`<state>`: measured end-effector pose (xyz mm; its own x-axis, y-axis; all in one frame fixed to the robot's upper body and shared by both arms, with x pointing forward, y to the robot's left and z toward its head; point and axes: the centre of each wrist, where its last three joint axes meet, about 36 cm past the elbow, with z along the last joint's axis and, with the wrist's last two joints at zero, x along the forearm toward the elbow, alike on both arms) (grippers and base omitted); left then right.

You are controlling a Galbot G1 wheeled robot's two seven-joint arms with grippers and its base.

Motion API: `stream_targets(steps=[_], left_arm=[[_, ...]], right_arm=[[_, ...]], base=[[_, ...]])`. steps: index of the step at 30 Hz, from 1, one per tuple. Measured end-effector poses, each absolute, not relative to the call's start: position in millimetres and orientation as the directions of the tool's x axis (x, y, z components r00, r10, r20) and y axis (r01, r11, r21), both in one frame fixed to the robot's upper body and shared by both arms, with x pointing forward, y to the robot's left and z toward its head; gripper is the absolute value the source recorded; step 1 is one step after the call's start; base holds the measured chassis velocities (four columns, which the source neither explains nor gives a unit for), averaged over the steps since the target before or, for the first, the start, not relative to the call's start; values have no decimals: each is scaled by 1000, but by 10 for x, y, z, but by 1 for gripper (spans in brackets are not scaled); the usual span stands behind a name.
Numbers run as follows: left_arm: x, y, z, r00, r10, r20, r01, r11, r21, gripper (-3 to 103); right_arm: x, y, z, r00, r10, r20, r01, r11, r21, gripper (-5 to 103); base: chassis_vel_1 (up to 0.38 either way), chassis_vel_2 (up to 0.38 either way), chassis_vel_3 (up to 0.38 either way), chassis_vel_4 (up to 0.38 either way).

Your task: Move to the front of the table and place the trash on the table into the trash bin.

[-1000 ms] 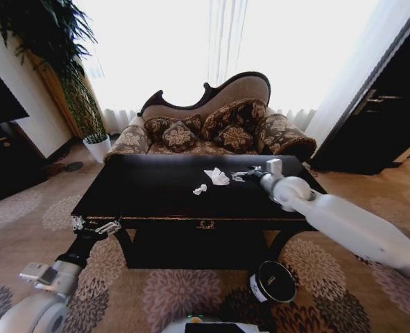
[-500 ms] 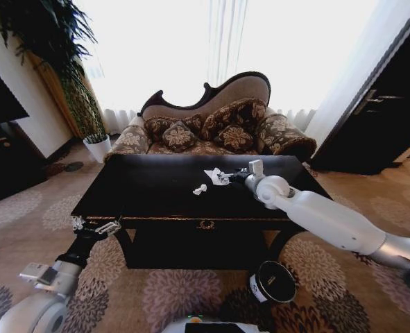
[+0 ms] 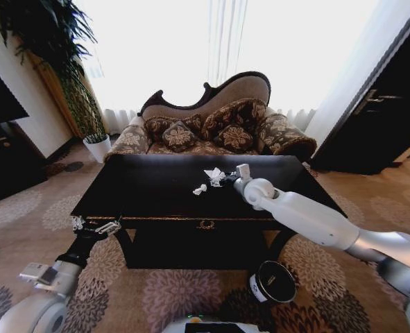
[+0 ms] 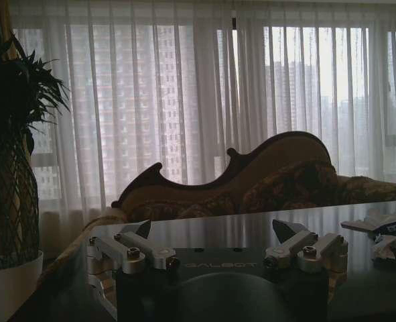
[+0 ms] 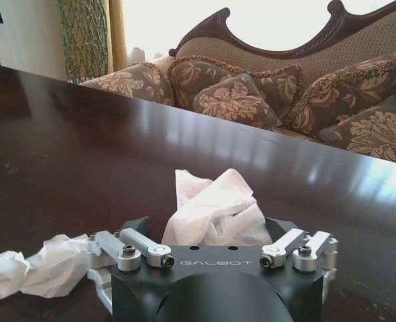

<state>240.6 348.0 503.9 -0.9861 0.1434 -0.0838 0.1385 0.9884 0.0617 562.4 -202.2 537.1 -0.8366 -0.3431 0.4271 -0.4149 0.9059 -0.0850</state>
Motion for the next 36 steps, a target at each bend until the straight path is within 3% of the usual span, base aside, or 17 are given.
stream_targets(steps=[1,3,5,8,10,14,15,18,20,23,28,36], left_arm=[[2406,3480,5039,-986,143,-84,139,988,62,100],[2406,3480,5039,-986,143,-84,138,988,62,100],[2406,3480,5039,-986,143,-84,138,988,62,100],[2406,3480,5039,-986,143,-84,139,988,62,100],[2406,3480,5039,-986,143,-84,139,988,62,100],[2406,3480,5039,-986,143,-84,138,988,62,100],[2406,3480,5039,-986,143,-84,138,988,62,100],[2406,3480,5039,-986,143,-84,138,988,62,100],[2406,3480,5039,-986,143,-84,138,988,62,100],[2406,3480,5039,-986,143,-84,139,988,62,100],[2406,3480,5039,-986,143,-84,138,988,62,100],[2406,3480,5039,-986,143,-84,139,988,62,100]], right_arm=[[5628,-2014,5363,-836,-344,427,-416,905,-86,95],[5630,-1989,5355,-835,-349,425,-420,904,-84,79],[5630,-1987,5354,-835,-349,424,-420,904,-84,79],[5612,-1980,5343,-835,-354,422,-422,903,-78,62],[5610,-1984,5343,-835,-354,422,-422,904,-77,62],[5594,-2020,5348,-837,-351,419,-418,905,-75,41],[5594,-2020,5348,-837,-351,419,-418,905,-75,41],[5581,-2041,5360,-840,-351,414,-415,907,-74,25],[5577,-2046,5364,-840,-351,413,-415,907,-72,25],[5549,-2063,5383,-843,-355,405,-414,908,-65,8],[5514,-2132,5408,-850,-349,394,-403,913,-59,1],[5346,-2452,5526,-876,-324,357,-362,931,-41,1]], base=[[0,0,0,0],[0,0,0,0],[0,0,0,0],[0,0,0,0],[0,0,0,0],[0,0,0,0],[0,0,0,0],[0,0,0,0],[0,0,0,0],[0,0,0,0],[0,0,0,0],[0,0,0,0]])
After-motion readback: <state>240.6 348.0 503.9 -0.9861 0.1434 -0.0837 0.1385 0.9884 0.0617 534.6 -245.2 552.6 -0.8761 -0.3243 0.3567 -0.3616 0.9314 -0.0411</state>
